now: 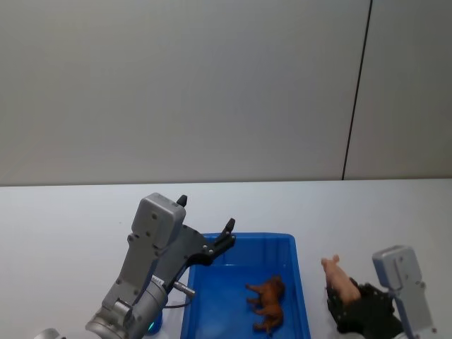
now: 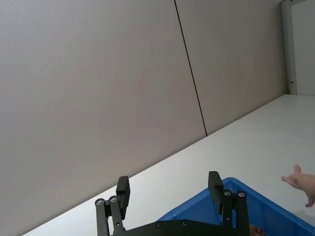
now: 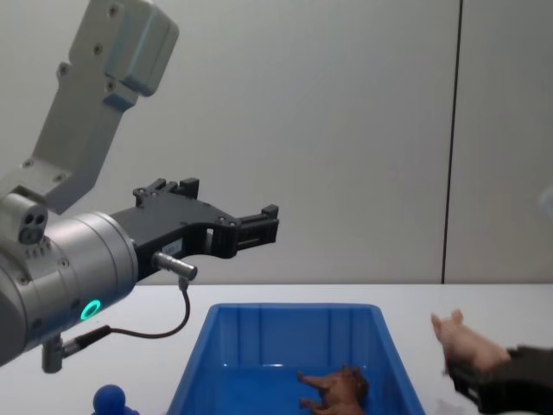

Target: Pick up the two dolls from the table and place them into the box.

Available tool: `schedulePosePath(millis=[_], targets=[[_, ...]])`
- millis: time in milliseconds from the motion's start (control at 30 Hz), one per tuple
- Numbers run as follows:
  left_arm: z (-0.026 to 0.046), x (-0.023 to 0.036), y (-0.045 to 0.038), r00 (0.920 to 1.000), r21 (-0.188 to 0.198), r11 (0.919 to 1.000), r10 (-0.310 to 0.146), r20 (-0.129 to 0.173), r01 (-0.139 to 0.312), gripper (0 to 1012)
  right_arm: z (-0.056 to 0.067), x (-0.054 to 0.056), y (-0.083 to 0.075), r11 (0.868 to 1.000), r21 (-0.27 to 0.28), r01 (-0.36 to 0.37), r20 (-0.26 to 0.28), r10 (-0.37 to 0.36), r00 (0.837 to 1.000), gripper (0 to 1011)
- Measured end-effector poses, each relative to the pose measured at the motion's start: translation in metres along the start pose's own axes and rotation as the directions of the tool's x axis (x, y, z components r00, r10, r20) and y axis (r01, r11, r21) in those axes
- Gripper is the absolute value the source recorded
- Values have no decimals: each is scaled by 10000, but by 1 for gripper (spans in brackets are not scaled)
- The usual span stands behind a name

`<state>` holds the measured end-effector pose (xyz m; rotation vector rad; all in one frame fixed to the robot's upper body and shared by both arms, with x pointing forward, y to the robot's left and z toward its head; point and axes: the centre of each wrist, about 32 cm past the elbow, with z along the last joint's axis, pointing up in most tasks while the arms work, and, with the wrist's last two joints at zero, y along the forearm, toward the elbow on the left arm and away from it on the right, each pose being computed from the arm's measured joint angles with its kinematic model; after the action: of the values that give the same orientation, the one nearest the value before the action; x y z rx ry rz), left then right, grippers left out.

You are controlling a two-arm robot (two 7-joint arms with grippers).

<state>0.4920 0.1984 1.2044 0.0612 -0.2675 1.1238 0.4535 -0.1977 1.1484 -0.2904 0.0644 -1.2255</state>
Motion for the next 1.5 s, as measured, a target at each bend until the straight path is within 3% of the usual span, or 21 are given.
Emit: schedulePosePath(millis=[500,900,1233,1500], targets=[[0,0,0,10000,-1,10000,0,0,0,1004,348,49,110,9883,1180,-971,-20,980,9952,376],[0,0,0,10000,0,10000,0,0,0,1004,430,-29,265,9738,1292,-1873,-218,1916,9812,395],[0,0,0,10000,-1,10000,-1,0,1,1004,413,-75,381,9708,1196,-2081,-352,2136,9763,724],[0,0,0,10000,-1,10000,0,0,0,1004,376,-33,384,9801,1200,-1580,-409,1639,9856,963]])
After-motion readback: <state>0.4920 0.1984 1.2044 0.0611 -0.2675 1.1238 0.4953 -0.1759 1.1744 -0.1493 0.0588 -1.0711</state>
